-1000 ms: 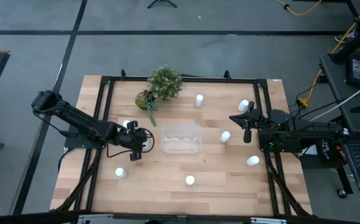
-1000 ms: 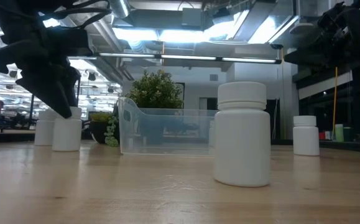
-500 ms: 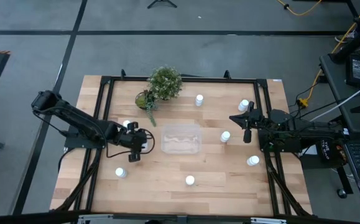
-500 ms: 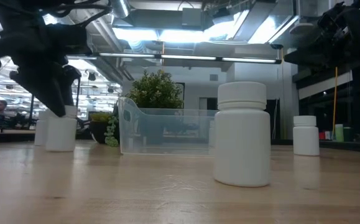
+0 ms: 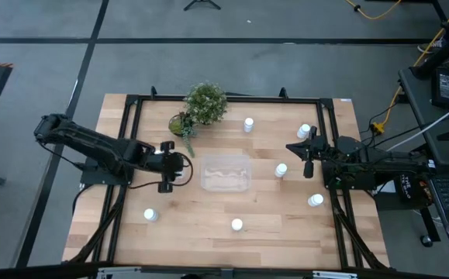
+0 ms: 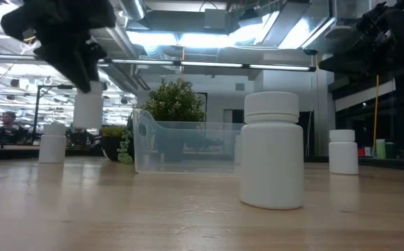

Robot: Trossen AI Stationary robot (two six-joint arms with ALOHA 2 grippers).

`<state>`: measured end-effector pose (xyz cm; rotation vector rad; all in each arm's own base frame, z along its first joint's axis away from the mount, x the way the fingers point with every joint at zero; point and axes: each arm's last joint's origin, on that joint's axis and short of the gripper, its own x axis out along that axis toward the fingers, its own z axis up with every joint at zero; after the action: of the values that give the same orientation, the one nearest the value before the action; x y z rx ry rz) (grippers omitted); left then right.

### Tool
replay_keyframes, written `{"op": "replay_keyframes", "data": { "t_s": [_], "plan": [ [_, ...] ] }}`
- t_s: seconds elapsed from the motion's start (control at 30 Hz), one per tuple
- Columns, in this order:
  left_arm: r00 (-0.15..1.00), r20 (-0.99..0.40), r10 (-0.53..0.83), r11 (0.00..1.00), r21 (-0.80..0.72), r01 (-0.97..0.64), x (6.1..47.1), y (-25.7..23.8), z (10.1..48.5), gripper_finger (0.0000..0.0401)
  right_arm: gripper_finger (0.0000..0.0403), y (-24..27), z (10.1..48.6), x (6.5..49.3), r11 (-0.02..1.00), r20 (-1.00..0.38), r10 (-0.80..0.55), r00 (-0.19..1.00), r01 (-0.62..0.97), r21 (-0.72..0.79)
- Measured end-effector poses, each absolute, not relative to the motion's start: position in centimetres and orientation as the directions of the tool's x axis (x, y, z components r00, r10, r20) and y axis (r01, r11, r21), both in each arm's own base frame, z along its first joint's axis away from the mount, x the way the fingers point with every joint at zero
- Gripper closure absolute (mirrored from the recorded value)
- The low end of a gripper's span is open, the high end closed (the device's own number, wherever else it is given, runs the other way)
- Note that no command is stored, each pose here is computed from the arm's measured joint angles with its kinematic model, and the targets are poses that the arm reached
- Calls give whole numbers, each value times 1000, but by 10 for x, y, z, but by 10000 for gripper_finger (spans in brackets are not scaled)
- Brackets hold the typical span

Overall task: Pick and place pill bottles into a basket
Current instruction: Put the pill bottle into the bin

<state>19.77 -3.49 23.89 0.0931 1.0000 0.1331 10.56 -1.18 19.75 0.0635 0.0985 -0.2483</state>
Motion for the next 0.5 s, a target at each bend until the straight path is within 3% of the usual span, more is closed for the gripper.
{"op": "replay_keyframes", "data": {
  "t_s": [0.23, 0.5],
  "plan": [
    [635, -756, 162, 987, 113, -117, 179, -22, 263, 245, 391, -12, 197, 106, 967, -105, -242, 965, 248, 50],
    [668, -727, 159, 986, 144, -78, 177, -21, 268, 245, 391, -12, 197, 106, 967, -105, -242, 964, 249, 50]
  ]
}}
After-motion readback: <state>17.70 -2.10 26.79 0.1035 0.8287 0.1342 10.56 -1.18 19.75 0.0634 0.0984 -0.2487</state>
